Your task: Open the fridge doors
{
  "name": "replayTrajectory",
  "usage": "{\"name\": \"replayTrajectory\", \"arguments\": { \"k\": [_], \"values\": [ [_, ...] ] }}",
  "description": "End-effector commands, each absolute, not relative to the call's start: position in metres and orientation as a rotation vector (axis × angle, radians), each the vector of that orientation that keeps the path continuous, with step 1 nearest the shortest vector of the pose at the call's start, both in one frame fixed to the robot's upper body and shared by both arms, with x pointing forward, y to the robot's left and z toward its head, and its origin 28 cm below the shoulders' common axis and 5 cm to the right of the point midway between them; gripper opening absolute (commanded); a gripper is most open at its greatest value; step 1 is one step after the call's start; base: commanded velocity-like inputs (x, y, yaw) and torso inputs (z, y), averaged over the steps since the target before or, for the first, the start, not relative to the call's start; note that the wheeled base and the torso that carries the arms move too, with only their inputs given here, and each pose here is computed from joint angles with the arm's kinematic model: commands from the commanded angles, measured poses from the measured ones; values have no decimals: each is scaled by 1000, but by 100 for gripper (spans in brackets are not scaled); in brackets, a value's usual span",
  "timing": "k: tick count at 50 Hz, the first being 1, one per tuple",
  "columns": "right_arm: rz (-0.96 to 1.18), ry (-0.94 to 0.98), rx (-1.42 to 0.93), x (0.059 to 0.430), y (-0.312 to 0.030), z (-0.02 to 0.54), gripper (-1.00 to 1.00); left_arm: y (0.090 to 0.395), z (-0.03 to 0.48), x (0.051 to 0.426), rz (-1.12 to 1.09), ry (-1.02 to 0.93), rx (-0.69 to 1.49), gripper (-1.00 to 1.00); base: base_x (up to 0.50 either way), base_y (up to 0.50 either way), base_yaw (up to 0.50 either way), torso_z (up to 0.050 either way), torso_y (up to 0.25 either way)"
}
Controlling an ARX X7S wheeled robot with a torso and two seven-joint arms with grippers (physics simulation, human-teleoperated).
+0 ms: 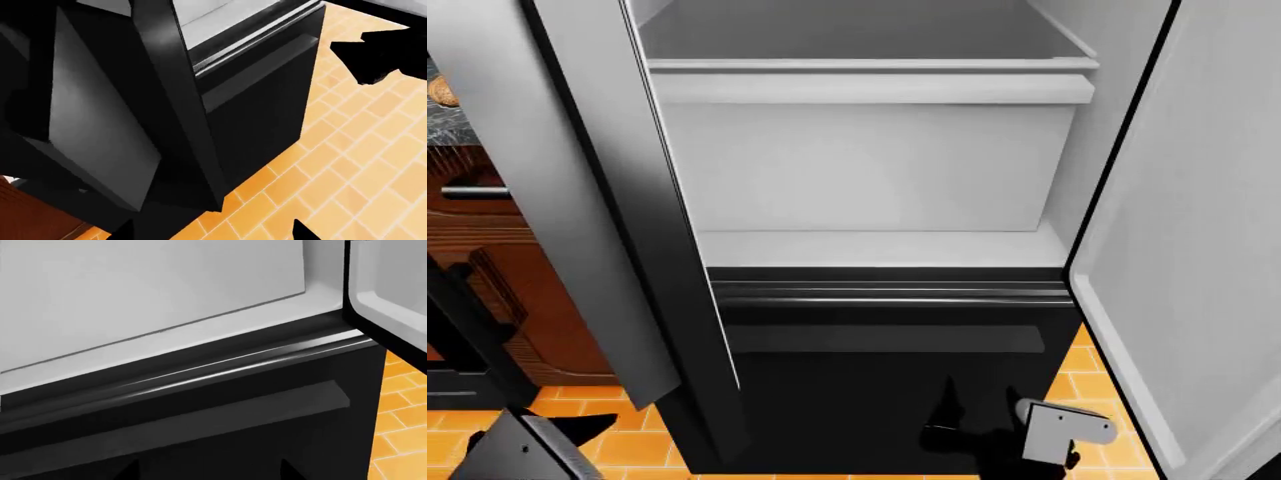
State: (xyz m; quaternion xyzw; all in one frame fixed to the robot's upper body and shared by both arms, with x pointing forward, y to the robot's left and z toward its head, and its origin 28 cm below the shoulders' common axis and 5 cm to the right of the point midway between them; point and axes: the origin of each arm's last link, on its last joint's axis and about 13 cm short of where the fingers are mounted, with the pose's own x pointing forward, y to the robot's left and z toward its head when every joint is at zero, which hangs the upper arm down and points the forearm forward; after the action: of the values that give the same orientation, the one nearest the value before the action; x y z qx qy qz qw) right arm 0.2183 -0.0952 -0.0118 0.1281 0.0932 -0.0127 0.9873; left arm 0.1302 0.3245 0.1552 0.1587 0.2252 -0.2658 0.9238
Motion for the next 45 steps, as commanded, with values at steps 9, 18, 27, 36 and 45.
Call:
{"name": "replayTrajectory", "arguments": {
  "k": [9, 18, 27, 36, 45],
  "values": [
    [-92, 294, 232, 218, -101, -23, 100, 283, 188, 108, -677, 322, 398, 100, 0, 0, 0, 0, 0],
    [-101, 288, 218, 218, -101, -22, 100, 277, 181, 95, -822, 299, 450, 100, 0, 0, 0, 0, 0],
    [-104, 284, 218, 218, -102, -22, 100, 276, 179, 93, -863, 267, 456, 100, 0, 0, 0, 0, 0],
    [-99, 280, 214, 218, -101, -21, 100, 271, 201, 107, -793, 116, 374, 100, 0, 0, 0, 0, 0],
    [-102, 300, 209, 217, -102, -24, 100, 241, 258, 122, -725, 168, 295, 100, 0, 0, 0, 0, 0]
  ]
}}
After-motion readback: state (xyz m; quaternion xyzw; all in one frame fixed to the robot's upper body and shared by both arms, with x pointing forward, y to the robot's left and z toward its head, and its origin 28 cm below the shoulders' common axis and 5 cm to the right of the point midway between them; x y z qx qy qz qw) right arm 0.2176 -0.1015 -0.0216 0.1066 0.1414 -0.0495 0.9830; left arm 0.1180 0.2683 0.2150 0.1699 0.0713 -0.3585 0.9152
